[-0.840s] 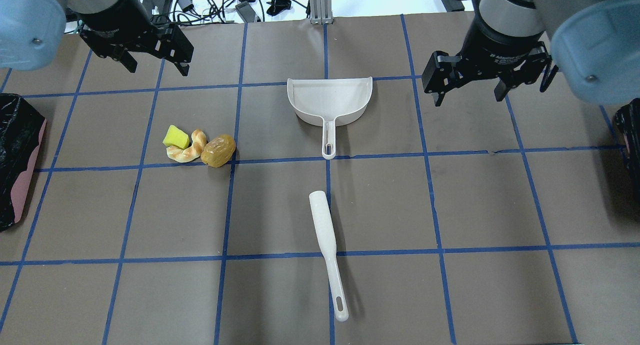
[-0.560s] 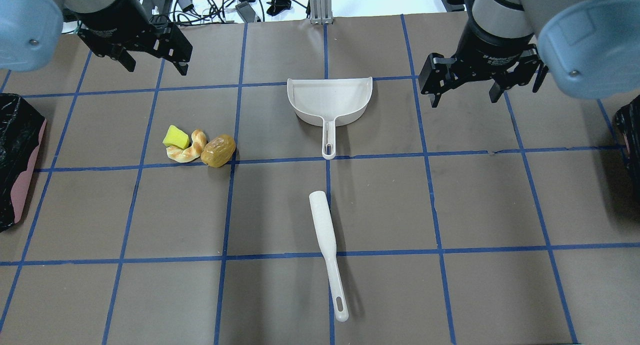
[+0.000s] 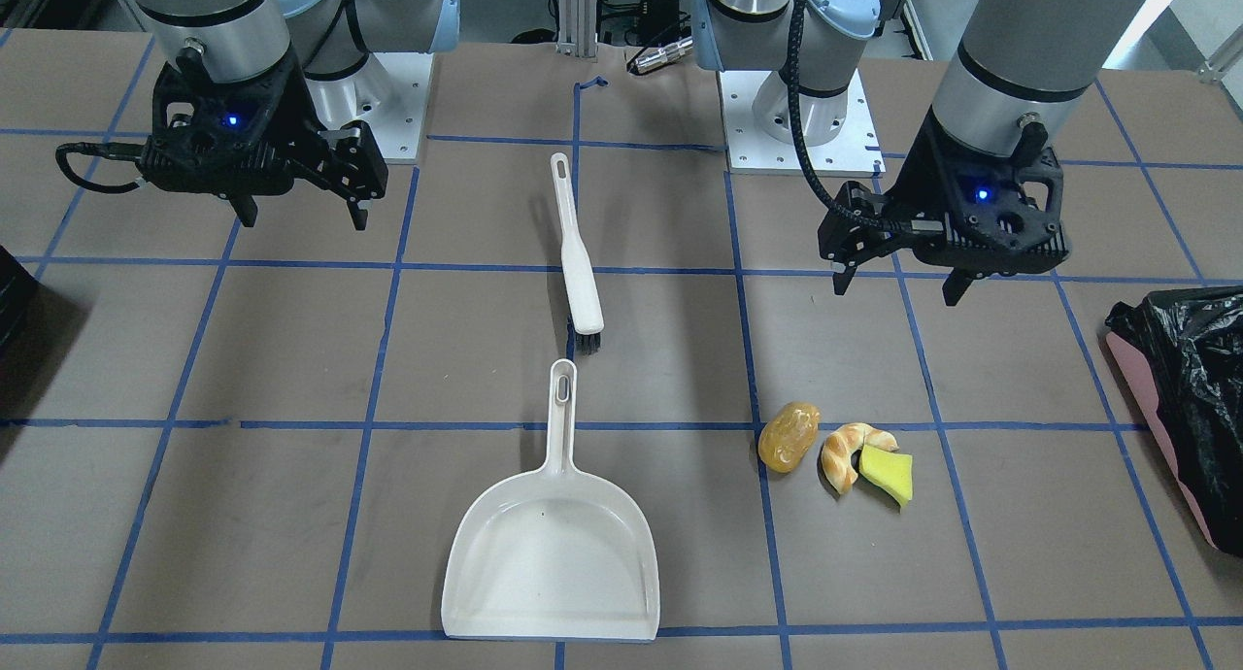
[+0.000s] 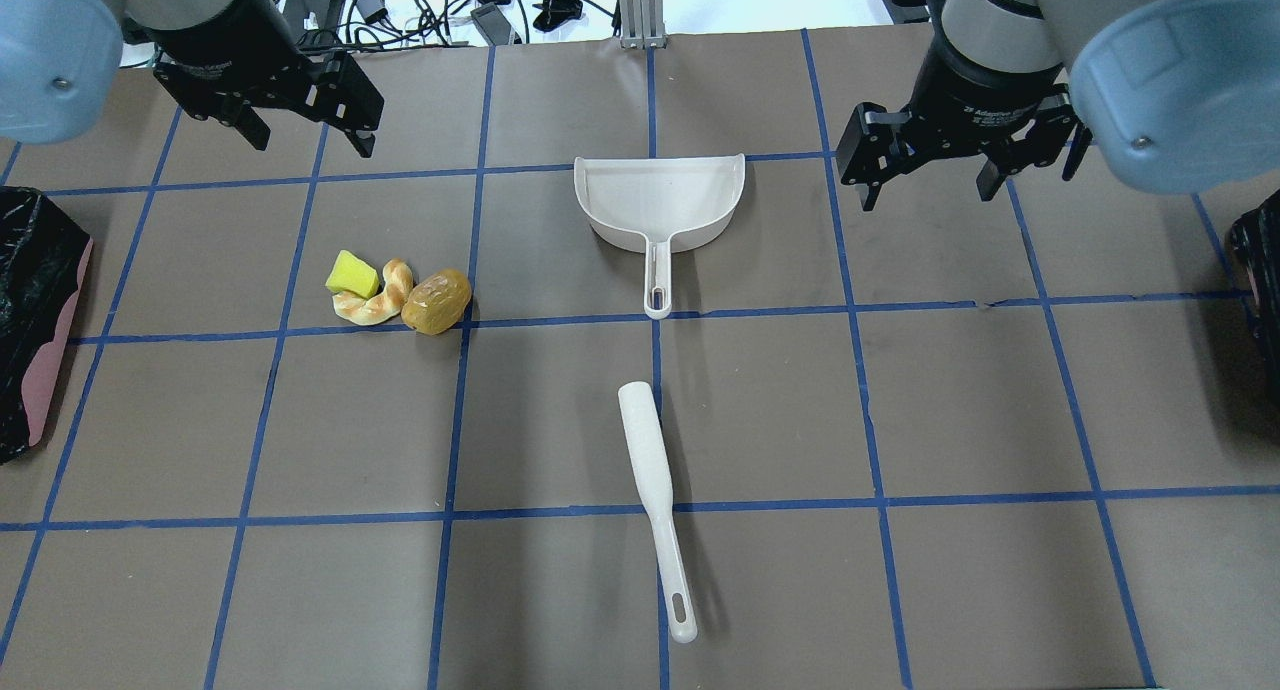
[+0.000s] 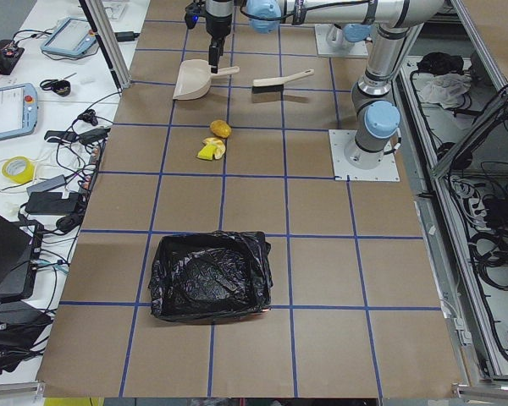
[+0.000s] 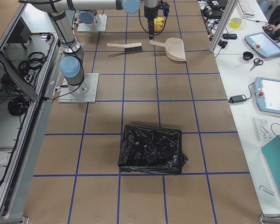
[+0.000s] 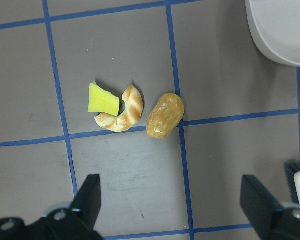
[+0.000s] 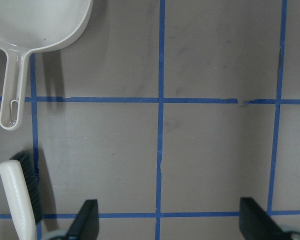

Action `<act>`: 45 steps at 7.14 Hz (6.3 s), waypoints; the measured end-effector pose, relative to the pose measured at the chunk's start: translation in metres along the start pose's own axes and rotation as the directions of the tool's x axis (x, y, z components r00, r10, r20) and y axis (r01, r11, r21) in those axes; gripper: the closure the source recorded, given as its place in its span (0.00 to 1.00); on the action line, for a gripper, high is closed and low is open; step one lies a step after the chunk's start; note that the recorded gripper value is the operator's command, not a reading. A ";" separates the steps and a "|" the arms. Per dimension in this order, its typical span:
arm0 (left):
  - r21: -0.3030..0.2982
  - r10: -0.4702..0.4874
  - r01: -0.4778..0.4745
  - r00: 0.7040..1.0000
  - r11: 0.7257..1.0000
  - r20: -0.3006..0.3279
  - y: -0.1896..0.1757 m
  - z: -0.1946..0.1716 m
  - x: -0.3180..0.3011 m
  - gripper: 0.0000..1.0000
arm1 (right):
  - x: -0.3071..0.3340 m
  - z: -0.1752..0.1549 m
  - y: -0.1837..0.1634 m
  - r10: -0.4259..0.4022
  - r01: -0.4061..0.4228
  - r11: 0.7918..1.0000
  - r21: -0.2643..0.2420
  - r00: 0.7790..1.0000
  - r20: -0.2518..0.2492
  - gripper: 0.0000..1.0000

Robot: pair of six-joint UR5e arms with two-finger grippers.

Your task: Sweep and dump trash in nearest bin

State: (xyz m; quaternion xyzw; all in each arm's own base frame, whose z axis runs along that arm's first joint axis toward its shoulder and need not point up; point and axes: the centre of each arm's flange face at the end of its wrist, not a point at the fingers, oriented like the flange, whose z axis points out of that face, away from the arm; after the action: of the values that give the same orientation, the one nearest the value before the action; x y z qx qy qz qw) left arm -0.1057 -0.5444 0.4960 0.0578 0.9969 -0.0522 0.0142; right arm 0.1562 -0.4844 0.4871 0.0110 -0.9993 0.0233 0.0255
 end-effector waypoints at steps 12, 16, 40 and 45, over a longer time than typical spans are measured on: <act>-0.009 -0.039 0.039 0.999 0.999 -0.022 -0.038 0.023 -0.025 0.00 | -0.003 0.001 -0.001 -0.003 0.003 1.000 0.018 1.000 -0.006 0.00; 0.062 -0.041 0.045 0.997 0.997 -0.072 -0.124 0.052 0.009 0.00 | -0.075 0.035 0.025 -0.061 0.065 0.996 -0.062 0.996 0.063 0.00; -0.126 0.143 -0.158 0.982 0.979 -0.124 -0.084 0.200 0.250 1.00 | -0.218 0.241 0.220 -0.164 0.170 0.984 -0.059 0.982 0.096 0.75; -0.079 0.373 -0.381 0.923 0.921 -0.096 -0.133 0.118 0.004 1.00 | -0.221 0.238 0.215 -0.170 0.174 0.983 -0.057 0.983 0.075 1.00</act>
State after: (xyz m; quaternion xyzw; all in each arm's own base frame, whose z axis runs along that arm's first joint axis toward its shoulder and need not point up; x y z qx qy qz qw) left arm -0.1222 -0.6878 0.3924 0.2498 0.9682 0.0017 -0.0125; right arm 0.3596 -0.2765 0.2287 0.0975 -0.9952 -0.0108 -0.0072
